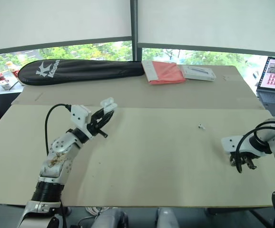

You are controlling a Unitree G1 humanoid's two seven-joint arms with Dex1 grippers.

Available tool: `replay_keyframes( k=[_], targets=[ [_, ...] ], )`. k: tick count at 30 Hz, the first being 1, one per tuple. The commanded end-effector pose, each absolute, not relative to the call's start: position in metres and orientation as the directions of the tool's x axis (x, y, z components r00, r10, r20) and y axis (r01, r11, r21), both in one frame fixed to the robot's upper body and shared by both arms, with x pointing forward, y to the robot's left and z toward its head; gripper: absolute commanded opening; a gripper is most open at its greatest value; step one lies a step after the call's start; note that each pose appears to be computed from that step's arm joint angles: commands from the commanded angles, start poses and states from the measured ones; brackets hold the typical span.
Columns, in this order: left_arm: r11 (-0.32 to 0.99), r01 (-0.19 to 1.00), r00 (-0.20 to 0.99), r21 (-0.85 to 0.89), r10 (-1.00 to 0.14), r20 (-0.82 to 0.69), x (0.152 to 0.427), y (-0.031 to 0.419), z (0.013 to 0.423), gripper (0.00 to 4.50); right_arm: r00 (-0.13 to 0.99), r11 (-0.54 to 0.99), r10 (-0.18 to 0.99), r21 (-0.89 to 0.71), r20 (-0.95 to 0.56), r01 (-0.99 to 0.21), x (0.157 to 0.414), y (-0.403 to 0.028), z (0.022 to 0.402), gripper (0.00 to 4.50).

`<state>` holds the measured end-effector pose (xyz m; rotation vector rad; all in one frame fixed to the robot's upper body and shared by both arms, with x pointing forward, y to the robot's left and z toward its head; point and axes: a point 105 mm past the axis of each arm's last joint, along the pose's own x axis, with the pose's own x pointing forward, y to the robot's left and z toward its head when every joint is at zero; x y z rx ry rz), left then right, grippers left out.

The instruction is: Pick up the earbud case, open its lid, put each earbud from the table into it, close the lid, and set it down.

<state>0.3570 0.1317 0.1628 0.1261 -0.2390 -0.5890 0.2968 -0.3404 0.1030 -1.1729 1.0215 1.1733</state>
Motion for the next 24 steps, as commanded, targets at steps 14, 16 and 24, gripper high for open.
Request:
replay_keyframes(
  k=[14, 16, 24],
  targets=[
    [0.805, 0.557, 0.770, 0.204, -0.593, 0.238, 0.357, 0.116, 0.177, 0.57, 0.482, 0.554, 0.729, 0.006, -0.486, -0.833, 0.365, -0.208, 0.219, 0.34],
    [0.794, 0.575, 0.755, 0.198, -0.608, 0.244, 0.357, 0.108, 0.178, 0.57, 0.515, 0.572, 0.791, 0.100, -0.331, -0.814, 0.364, -0.179, 0.243, 0.34],
    [0.767, 0.615, 0.710, 0.183, -0.639, 0.296, 0.364, 0.072, 0.186, 0.57, 0.629, 0.573, 0.765, 0.300, 0.139, -0.763, 0.355, -0.096, 0.288, 0.34]
  ],
)
